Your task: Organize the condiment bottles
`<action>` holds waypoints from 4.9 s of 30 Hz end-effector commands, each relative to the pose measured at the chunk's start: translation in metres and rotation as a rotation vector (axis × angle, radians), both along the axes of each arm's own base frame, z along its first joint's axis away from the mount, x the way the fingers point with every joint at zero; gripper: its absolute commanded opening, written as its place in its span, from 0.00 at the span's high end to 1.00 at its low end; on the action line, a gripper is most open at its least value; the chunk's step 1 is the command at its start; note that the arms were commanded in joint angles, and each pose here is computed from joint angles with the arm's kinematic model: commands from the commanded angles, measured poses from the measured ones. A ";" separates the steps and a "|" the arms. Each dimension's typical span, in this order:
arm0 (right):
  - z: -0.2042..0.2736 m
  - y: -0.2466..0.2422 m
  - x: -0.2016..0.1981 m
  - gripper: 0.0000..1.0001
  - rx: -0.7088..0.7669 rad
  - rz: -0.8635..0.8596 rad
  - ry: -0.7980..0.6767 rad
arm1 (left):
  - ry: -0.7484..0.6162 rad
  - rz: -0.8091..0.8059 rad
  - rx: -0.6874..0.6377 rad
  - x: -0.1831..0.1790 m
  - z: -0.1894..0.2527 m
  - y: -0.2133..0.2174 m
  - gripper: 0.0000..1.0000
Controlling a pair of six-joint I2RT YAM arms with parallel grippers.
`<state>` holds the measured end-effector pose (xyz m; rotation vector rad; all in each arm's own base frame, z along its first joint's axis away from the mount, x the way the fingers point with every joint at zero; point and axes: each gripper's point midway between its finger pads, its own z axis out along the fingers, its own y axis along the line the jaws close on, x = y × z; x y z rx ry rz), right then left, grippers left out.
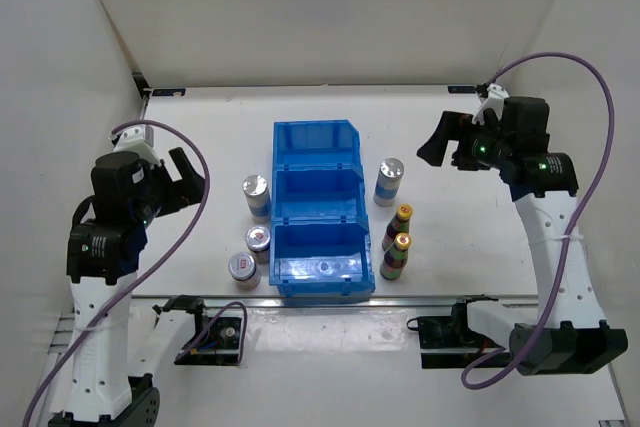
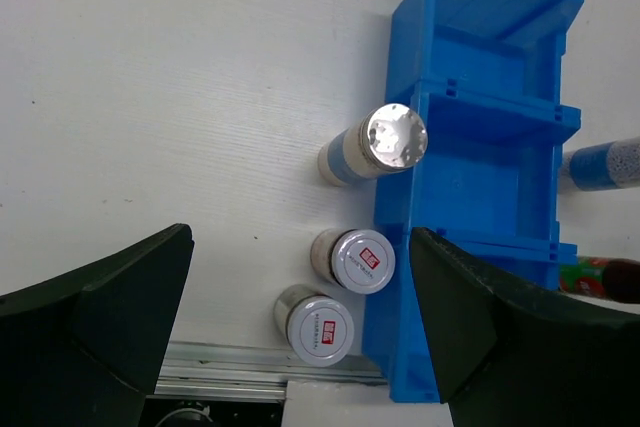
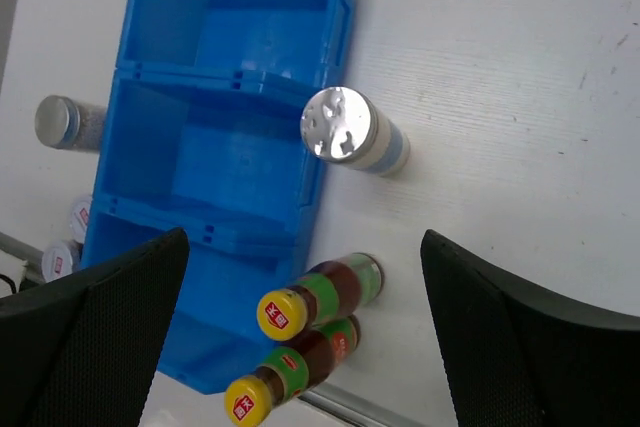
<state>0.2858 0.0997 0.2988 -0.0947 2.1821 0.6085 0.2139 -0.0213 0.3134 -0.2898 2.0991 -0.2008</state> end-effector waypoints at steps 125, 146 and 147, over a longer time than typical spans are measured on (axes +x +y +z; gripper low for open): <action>0.018 0.077 0.131 0.00 -0.219 -0.090 0.138 | 0.398 -0.307 0.109 0.128 -0.157 -0.123 0.09; 0.000 0.063 0.121 0.00 -0.277 -0.124 0.187 | -0.018 -0.189 0.086 0.211 0.020 -0.153 0.84; 0.000 0.063 0.121 0.00 -0.277 -0.124 0.188 | -0.017 -0.189 0.086 0.214 0.019 -0.155 0.84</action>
